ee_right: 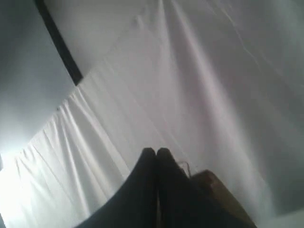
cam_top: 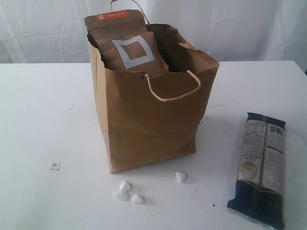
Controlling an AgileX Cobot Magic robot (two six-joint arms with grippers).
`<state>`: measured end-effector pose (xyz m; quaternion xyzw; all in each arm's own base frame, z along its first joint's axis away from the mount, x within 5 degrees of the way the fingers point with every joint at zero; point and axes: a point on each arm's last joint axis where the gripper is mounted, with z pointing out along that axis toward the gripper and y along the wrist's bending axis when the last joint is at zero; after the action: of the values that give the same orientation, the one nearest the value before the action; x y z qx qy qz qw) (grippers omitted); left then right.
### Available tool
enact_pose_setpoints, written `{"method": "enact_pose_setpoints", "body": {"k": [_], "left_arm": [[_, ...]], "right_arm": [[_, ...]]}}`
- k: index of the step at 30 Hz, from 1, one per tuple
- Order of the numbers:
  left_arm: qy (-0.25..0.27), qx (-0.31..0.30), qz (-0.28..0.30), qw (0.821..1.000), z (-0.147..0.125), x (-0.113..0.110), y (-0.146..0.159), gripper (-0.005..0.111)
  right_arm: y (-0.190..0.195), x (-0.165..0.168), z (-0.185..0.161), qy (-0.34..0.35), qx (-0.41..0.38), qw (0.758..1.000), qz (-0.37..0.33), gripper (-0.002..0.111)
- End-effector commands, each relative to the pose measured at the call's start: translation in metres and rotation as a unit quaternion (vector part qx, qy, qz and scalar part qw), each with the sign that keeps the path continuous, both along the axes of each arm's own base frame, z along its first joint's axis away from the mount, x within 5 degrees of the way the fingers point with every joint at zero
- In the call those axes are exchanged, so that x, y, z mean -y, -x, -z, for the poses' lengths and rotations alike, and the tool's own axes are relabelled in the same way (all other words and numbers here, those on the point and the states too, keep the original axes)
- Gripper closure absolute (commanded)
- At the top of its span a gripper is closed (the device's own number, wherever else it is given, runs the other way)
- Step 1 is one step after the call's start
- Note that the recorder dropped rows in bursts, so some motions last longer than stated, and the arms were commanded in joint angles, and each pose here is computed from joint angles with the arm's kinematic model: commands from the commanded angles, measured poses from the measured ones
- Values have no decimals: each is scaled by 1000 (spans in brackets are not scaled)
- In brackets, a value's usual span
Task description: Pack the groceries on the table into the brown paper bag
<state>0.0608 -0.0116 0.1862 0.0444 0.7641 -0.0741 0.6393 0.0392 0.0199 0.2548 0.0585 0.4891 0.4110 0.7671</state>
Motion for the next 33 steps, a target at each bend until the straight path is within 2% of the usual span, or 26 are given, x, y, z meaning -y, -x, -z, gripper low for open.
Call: {"method": "enact_pose_setpoints", "body": {"k": [1,4,8,13,15,16,18,19,20,22,24,26,29,31,33], "left_arm": [[0,0,-1,1000,1,0,0,107],[0,0,-1,1000,1,0,0,107],[0,0,-1,1000,1,0,0,107],[0,0,-1,1000,1,0,0,107],[0,0,-1,1000,1,0,0,107],[0,0,-1,1000,1,0,0,107],[0,0,-1,1000,1,0,0,107],[0,0,-1,1000,1,0,0,107],[0,0,-1,1000,1,0,0,107],[0,0,-1,1000,1,0,0,107],[0,0,-1,1000,1,0,0,107],[0,0,-1,1000,1,0,0,107],[0,0,-1,1000,1,0,0,107],[0,0,-1,1000,1,0,0,107],[0,0,-1,1000,1,0,0,107]], "right_arm": [[-5,6,-3,31,-124,991,47,108],[-1,16,-21,120,-194,967,114,108],[-6,22,-42,253,-287,910,160,108],[-28,17,-52,369,-403,828,129,108],[-41,11,-52,402,-445,794,98,102],[-47,9,-52,411,-457,784,89,97],[-62,3,-48,423,-479,766,70,79],[-68,1,-46,424,-486,762,65,67],[-82,-3,-40,426,-501,751,57,42],[-104,-9,-29,408,-531,741,53,24],[-127,-15,-16,369,-558,741,56,24],[-142,-19,-4,361,-574,733,52,24],[-164,-25,25,364,-613,700,40,24],[-175,-27,48,375,-650,660,30,24],[-180,-29,65,364,-680,636,28,24]]}}
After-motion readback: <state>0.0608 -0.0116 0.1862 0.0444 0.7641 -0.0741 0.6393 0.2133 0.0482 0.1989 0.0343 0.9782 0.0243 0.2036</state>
